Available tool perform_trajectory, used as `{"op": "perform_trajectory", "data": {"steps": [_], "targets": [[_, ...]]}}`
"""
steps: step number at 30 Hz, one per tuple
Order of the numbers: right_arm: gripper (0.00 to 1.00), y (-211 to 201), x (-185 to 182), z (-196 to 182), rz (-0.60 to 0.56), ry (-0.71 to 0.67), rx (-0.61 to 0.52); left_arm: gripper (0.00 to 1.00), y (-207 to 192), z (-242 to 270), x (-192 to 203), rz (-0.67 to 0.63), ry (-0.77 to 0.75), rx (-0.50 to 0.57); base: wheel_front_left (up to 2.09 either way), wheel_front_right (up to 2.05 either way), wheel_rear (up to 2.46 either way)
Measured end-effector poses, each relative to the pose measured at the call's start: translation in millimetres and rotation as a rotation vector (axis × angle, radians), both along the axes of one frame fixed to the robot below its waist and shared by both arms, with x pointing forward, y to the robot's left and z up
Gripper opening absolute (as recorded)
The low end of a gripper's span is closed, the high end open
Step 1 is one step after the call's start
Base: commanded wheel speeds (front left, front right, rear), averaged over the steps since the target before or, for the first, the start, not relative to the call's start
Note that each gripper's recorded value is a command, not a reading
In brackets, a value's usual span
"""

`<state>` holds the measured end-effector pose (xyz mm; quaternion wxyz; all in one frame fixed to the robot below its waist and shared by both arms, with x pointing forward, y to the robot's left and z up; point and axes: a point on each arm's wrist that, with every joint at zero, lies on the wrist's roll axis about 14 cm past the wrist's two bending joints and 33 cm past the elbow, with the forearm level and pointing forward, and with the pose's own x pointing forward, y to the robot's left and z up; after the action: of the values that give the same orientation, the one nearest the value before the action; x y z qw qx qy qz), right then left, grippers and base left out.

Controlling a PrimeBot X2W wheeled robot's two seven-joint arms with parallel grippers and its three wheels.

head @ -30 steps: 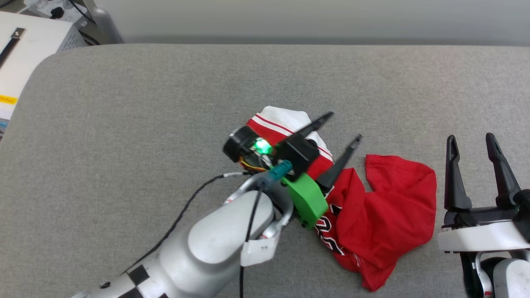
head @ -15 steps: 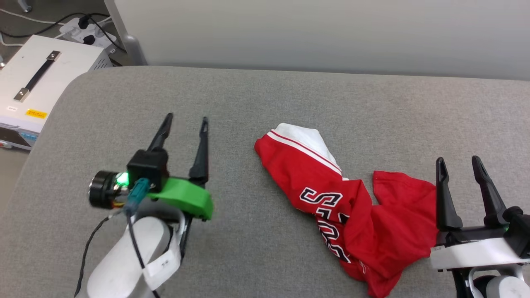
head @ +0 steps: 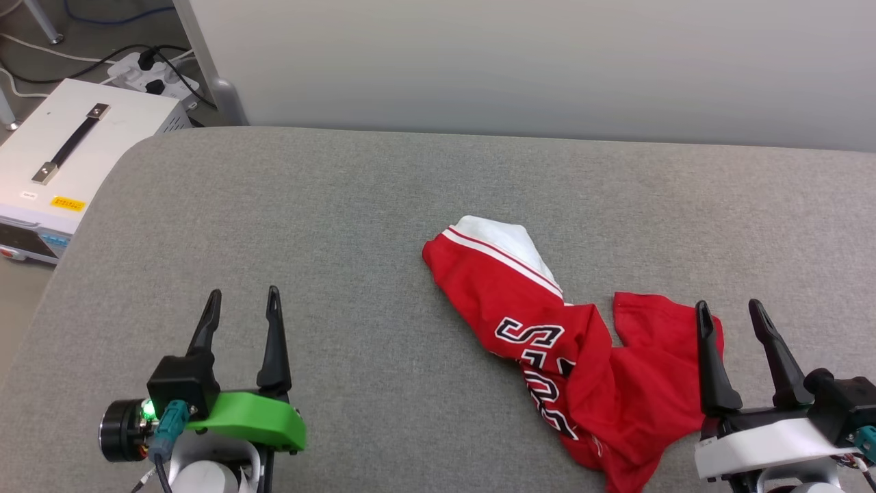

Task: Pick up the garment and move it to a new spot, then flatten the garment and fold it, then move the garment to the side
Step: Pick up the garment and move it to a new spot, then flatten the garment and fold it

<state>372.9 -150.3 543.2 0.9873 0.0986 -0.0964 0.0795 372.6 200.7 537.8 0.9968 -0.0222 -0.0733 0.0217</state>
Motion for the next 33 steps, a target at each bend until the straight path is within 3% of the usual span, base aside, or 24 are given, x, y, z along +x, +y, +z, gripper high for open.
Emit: {"op": "perform_trajectory", "data": {"steps": [14,21,26,33], "targets": [[1.00,-3,-4,-15,0.000,0.049,-0.004,1.00,1,-18,-10,0.002,0.035,-0.010,0.00,0.00,0.00],[1.00,-3,37,47,0.045,-0.148,-0.087,1.00,1,-20,-4,0.003,0.037,0.003,0.00,0.00,0.00],[1.00,23,79,84,0.184,-0.260,-0.195,1.00,3,-15,11,0.009,0.020,0.004,0.00,0.00,0.00],[1.00,82,131,50,0.473,-0.026,-0.396,1.00,10,-19,25,0.033,0.028,-0.001,0.00,0.00,0.00]]}}
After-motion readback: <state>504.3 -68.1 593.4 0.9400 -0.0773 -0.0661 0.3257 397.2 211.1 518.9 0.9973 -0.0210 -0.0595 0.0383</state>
